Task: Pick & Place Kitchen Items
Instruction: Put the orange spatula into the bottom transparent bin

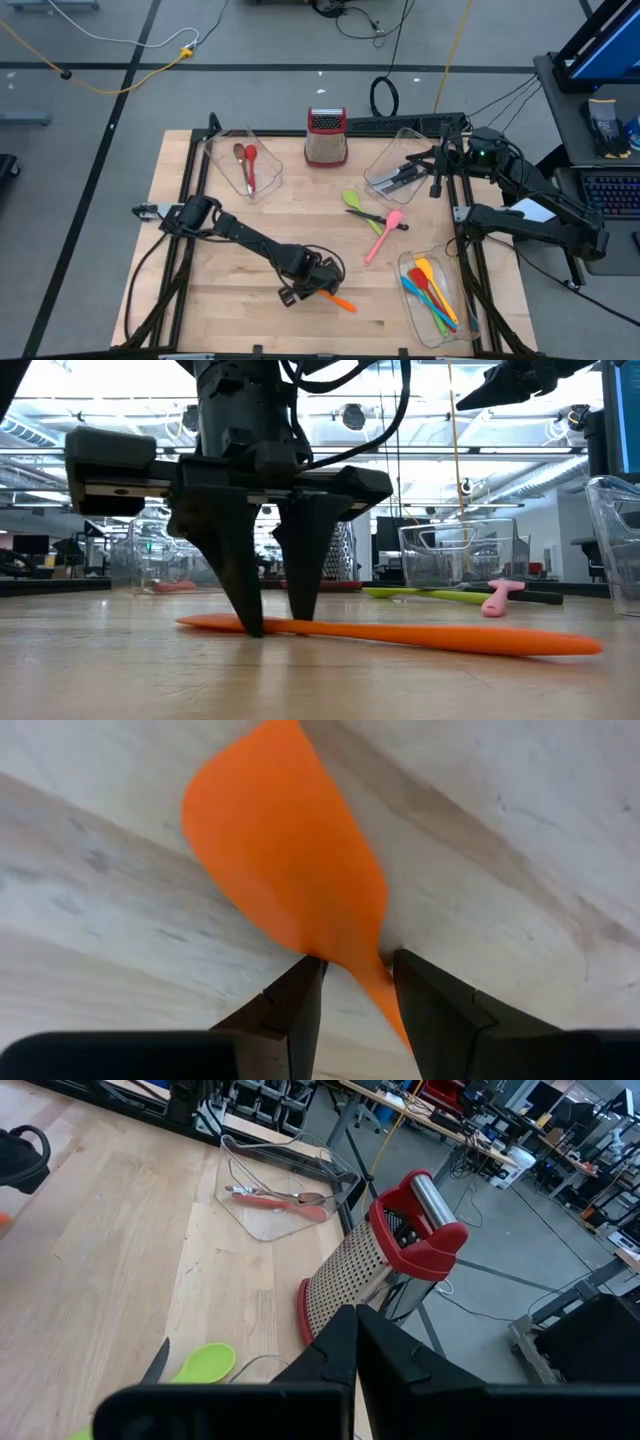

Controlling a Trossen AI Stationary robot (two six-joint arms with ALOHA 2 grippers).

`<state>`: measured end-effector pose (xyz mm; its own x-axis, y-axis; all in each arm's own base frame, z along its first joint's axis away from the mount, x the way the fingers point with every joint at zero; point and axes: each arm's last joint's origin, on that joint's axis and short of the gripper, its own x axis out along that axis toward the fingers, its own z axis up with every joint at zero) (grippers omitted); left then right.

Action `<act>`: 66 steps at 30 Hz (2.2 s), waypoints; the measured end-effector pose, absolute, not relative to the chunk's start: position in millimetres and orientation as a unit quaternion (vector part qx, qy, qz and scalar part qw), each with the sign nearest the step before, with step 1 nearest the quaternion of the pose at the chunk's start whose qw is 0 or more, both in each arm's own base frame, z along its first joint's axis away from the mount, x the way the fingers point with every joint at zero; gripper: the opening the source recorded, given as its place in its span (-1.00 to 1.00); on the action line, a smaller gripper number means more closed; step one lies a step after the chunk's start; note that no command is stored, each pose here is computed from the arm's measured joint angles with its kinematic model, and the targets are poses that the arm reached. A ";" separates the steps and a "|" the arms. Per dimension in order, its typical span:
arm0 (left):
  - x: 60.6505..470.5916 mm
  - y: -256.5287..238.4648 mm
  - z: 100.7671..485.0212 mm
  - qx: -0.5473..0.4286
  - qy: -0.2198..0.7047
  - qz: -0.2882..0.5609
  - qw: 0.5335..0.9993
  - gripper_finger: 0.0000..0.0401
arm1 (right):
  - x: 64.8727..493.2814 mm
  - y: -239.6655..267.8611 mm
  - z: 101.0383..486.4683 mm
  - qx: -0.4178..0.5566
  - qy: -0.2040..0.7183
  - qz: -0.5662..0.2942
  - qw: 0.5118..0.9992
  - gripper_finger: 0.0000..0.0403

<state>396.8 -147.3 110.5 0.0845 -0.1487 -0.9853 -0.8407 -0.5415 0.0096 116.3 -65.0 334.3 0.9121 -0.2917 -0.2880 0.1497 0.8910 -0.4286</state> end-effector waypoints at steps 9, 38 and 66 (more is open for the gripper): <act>394.1 -136.0 111.4 -0.626 0.401 0.567 0.355 -0.36 | 116.3 -65.0 334.2 -0.202 0.175 -0.115 0.957 -1.00; 389.0 -106.8 136.4 -0.491 0.499 0.482 0.526 -0.56 | 116.5 -65.1 331.9 -0.183 0.184 -0.115 0.959 -1.00; 388.1 -99.0 151.2 -0.508 0.411 0.529 0.541 0.10 | 118.8 -66.5 330.5 -0.182 0.190 -0.113 0.958 -1.00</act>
